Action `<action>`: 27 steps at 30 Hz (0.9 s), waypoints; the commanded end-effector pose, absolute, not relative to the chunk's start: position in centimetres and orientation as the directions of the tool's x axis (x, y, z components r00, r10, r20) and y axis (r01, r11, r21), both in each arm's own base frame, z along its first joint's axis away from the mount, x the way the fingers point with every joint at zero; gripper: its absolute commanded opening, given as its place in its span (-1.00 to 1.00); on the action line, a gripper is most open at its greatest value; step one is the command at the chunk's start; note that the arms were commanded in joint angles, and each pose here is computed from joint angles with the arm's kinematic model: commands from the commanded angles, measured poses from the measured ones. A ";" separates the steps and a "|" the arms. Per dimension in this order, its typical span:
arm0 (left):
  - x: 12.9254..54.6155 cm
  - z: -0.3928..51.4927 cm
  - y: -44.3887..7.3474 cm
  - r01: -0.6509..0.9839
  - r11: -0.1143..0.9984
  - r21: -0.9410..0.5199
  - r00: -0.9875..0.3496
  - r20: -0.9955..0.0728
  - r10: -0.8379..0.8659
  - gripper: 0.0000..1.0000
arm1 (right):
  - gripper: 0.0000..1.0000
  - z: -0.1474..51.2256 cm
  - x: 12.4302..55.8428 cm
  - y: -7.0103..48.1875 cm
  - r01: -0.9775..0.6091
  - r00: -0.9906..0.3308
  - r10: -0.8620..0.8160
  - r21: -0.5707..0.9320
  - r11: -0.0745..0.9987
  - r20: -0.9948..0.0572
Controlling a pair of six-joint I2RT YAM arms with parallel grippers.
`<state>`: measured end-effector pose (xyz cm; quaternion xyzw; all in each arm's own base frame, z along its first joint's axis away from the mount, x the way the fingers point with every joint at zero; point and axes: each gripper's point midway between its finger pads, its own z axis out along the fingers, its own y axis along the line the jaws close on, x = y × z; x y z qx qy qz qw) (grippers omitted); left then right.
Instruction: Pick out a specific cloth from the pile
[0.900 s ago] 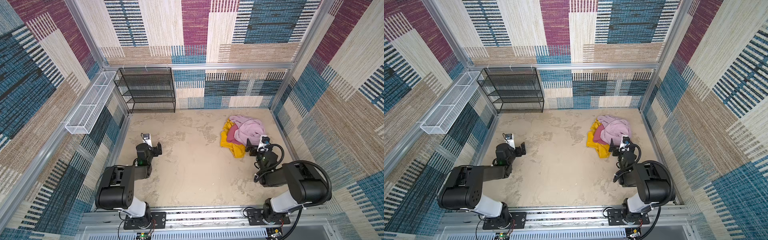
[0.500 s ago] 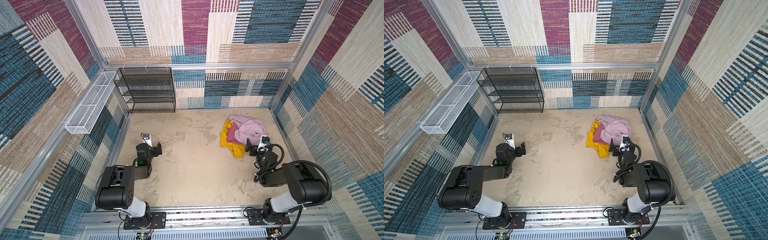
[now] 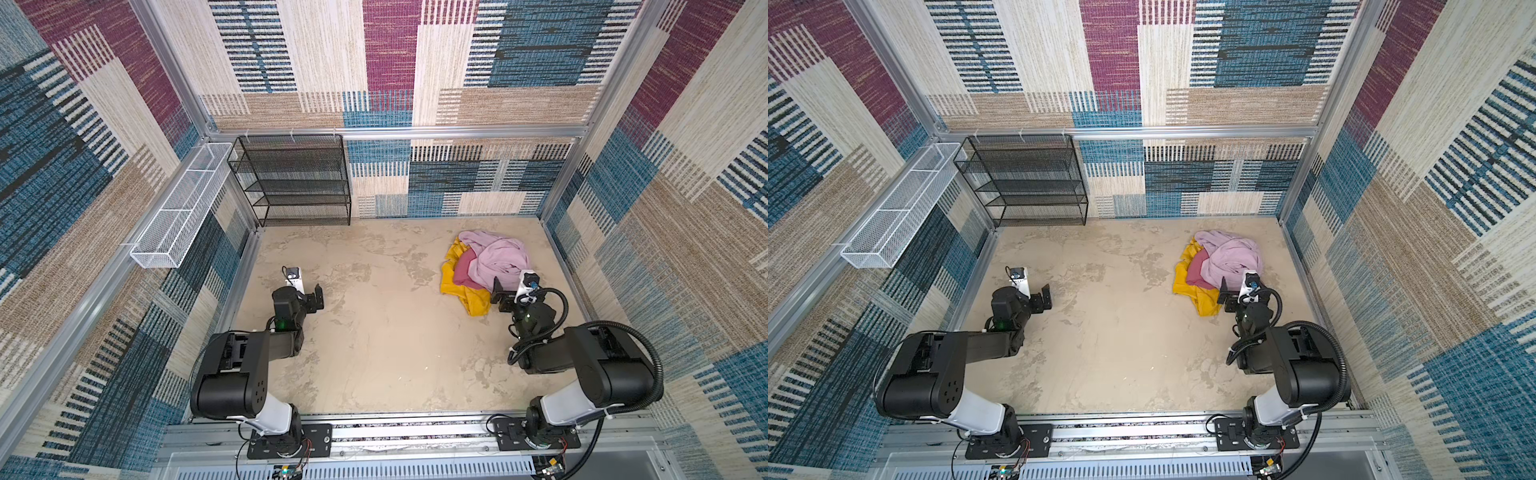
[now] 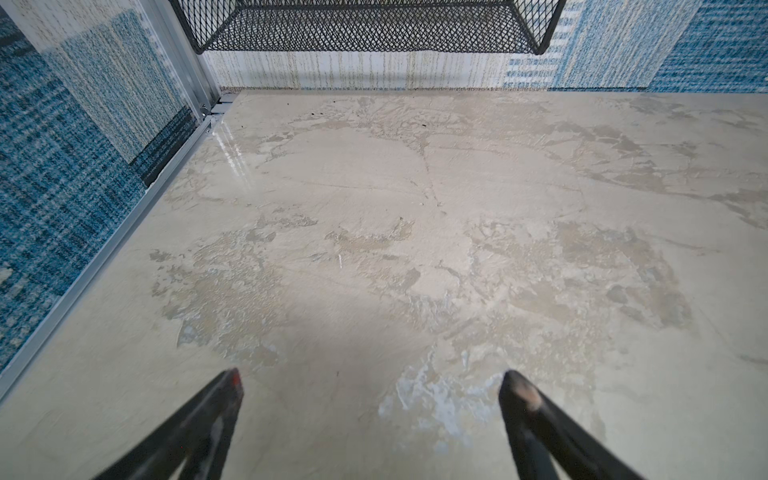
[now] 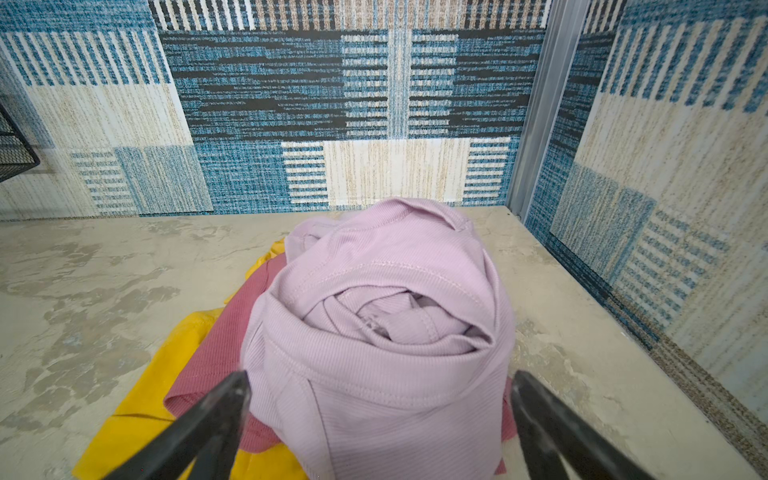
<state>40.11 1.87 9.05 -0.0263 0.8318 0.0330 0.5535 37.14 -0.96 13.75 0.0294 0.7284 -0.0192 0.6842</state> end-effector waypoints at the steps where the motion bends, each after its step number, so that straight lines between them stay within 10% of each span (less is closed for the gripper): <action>1: 40.3 9.4 1.7 -0.071 0.997 0.021 -0.376 -0.927 -0.007 0.99 | 1.00 14.5 37.2 -0.8 0.062 -0.032 0.026 0.024 0.998 -0.999; 12: 40.3 9.4 1.7 -0.071 0.997 0.021 -0.375 -0.927 -0.007 0.98 | 1.00 14.5 37.3 -0.8 0.060 -0.034 0.027 0.025 0.998 -0.999; 17: 40.0 11.2 1.8 -0.110 0.992 0.060 -0.377 -0.926 0.014 0.50 | 0.81 15.8 38.2 -0.5 0.053 -0.083 0.015 0.011 0.999 -0.996; 27: 38.8 15.9 -1.0 -0.067 0.997 0.027 -0.419 -0.908 -0.004 0.35 | 0.65 21.6 36.4 1.7 0.117 -0.196 0.119 0.097 0.988 -0.973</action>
